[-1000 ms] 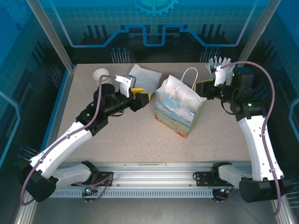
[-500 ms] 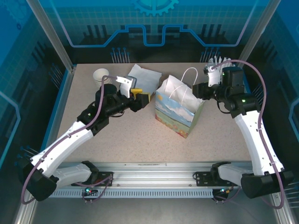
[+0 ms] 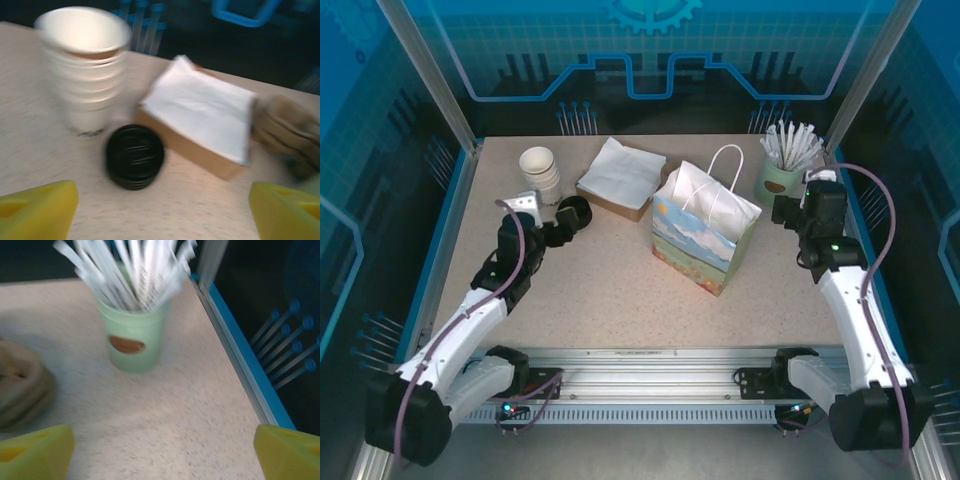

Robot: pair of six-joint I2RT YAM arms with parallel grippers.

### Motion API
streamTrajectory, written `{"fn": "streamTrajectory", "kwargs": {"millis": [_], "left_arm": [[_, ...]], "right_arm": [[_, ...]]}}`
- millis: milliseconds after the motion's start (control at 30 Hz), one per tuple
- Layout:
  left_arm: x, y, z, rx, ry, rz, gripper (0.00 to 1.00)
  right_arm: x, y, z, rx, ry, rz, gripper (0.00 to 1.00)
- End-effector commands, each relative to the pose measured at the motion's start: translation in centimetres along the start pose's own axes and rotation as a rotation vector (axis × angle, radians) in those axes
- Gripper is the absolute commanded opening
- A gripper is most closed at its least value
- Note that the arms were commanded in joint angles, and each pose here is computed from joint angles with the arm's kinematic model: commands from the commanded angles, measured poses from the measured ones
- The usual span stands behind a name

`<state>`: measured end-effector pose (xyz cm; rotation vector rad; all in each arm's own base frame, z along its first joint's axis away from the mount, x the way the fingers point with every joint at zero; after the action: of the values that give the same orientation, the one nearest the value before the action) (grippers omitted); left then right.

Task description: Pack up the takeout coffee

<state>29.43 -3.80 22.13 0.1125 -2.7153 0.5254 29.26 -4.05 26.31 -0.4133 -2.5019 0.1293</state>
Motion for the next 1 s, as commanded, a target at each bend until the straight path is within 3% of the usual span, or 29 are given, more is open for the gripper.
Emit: {"fn": "streamTrajectory", "kwargs": {"millis": [0,133,333,633,967], "left_arm": [[-0.6,2.9,-1.5,0.030,-0.146,-0.130,0.98],[-2.6,5.7,-0.3,0.016,-0.105,-0.227,0.99],[-5.7,7.0,1.7,-0.037,-0.032,-0.245,0.99],[-7.9,7.3,3.9,-0.140,-0.026,-0.201,0.99],[-9.2,6.8,6.0,-0.206,-0.080,-0.065,0.99]], "right_arm": [[-3.3,-0.8,1.2,-0.092,-0.006,0.114,0.97],[-7.9,0.6,4.4,-0.075,0.090,0.113,0.99],[-11.7,3.6,7.0,-0.075,0.060,-0.035,0.99],[-11.3,5.5,7.6,-0.062,-0.113,-0.190,0.99],[-9.8,6.5,8.3,-0.017,-0.241,-0.218,1.00]]}}
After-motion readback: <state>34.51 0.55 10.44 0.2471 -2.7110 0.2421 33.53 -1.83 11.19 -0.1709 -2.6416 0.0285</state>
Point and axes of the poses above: each hand's point on the last joint's axis, 136 mm out from that joint toward the fingers, its own x axis back along the fingers, its own y axis along the line the jaws close on, z = x × y, the point moved 5 cm from there along x, back along the fingers, and after that the axes turned 5 degrees about x, right-handed, at the moved point
